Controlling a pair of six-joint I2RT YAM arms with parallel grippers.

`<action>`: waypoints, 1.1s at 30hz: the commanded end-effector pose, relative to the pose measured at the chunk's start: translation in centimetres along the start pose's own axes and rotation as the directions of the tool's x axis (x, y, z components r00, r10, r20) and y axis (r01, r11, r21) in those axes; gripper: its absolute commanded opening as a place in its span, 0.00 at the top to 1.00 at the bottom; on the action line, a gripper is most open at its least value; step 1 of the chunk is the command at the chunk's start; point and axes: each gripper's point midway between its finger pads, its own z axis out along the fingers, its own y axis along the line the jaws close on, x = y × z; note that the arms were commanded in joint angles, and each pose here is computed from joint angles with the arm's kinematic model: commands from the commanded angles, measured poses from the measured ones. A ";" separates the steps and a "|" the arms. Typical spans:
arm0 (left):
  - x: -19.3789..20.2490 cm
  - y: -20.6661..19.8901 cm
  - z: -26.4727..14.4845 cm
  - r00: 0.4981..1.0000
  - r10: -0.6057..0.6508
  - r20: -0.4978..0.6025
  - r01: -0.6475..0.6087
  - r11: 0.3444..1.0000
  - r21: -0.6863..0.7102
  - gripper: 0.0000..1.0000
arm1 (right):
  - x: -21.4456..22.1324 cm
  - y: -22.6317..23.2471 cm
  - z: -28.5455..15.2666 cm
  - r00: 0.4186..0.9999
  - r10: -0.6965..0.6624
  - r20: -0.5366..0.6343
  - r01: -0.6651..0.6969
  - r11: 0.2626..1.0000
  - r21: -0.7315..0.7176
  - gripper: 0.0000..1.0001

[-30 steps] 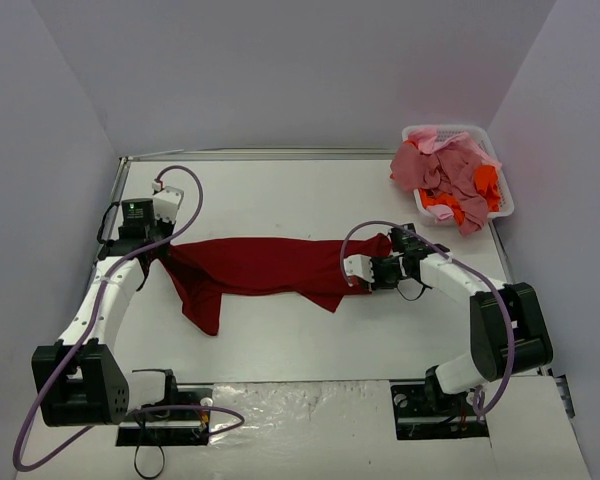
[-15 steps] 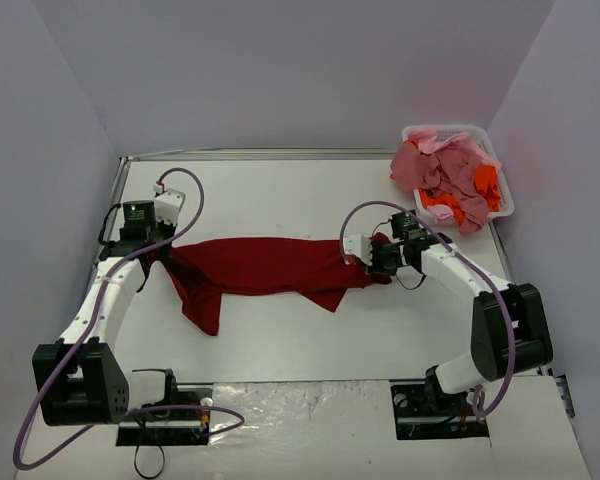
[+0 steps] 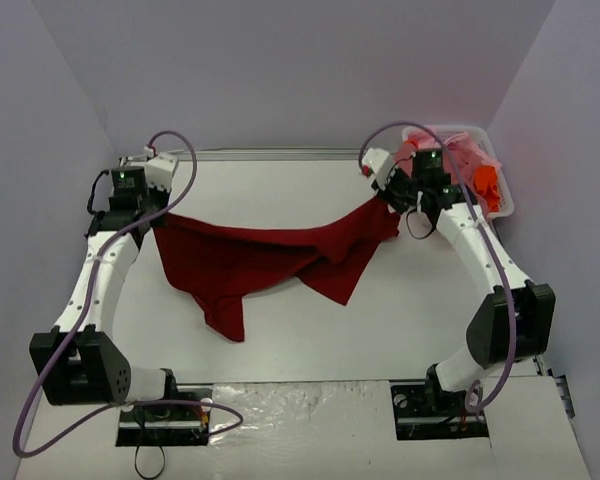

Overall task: Fold and stack the t-shirts
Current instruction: Flatten out the tshirt

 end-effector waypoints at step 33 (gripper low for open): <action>3.8 -6.6 -17.0 0.987 0.113 0.112 -0.141 0.946 0.293 0.98 | -2.4 9.6 -15.2 0.945 0.326 -0.032 -0.326 0.929 -0.176 1.00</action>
